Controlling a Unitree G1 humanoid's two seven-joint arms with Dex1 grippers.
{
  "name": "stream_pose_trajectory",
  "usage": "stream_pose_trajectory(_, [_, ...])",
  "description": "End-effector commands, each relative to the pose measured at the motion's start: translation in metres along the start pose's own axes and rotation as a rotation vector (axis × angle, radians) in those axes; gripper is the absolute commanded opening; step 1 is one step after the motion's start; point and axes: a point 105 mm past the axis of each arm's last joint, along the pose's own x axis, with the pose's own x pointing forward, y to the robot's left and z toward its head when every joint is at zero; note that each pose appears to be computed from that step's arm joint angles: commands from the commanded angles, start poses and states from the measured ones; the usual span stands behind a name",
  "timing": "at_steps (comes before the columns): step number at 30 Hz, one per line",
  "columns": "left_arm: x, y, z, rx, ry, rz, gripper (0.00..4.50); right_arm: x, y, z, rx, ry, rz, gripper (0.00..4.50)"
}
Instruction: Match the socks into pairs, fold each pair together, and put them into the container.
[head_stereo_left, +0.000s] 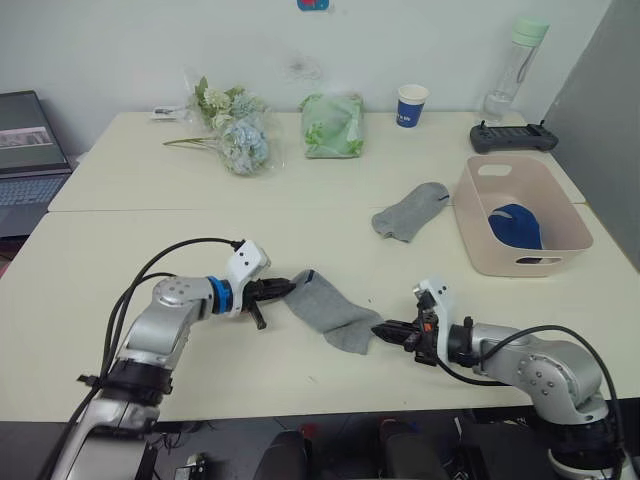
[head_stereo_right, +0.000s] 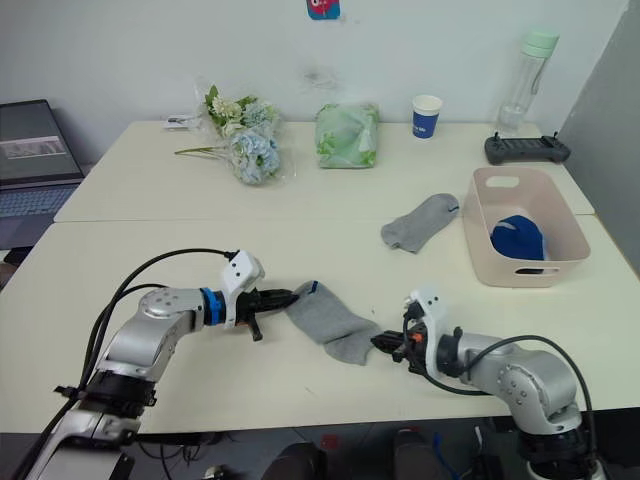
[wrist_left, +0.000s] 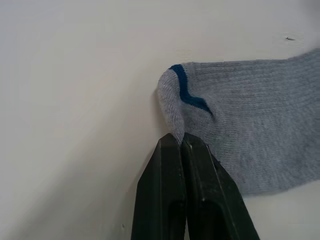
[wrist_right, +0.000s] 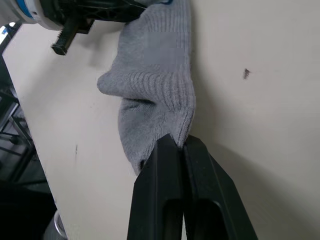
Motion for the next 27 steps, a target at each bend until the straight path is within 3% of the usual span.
stream_pose_trajectory(1, [-0.012,-0.015,0.008,-0.03,-0.042,0.012,0.0,-0.017,-0.004,0.013,-0.042,-0.001,0.042,0.02])
stream_pose_trajectory(11, [-0.023,-0.074,0.011,-0.212,-0.112,0.028,0.0,-0.044,-0.007,0.012,-0.08,0.217,0.268,0.02])
stream_pose_trajectory(13, [-0.023,-0.069,0.009,-0.207,-0.127,0.106,0.0,-0.043,-0.009,0.012,-0.088,0.251,0.301,0.02])
stream_pose_trajectory(17, [-0.023,-0.033,0.009,-0.193,-0.172,0.306,0.0,-0.022,-0.026,0.022,-0.177,0.249,0.262,0.02])
stream_pose_trajectory(20, [-0.021,-0.022,0.01,-0.153,-0.167,0.325,0.0,-0.002,-0.034,0.04,-0.226,0.169,0.2,0.02])
stream_pose_trajectory(25, [-0.017,-0.018,0.006,-0.153,-0.145,0.301,0.0,0.008,-0.041,0.041,-0.326,0.147,0.154,0.02])
stream_pose_trajectory(27, [-0.016,-0.015,0.005,-0.146,-0.138,0.306,0.0,0.007,-0.044,0.043,-0.342,0.125,0.119,0.48])
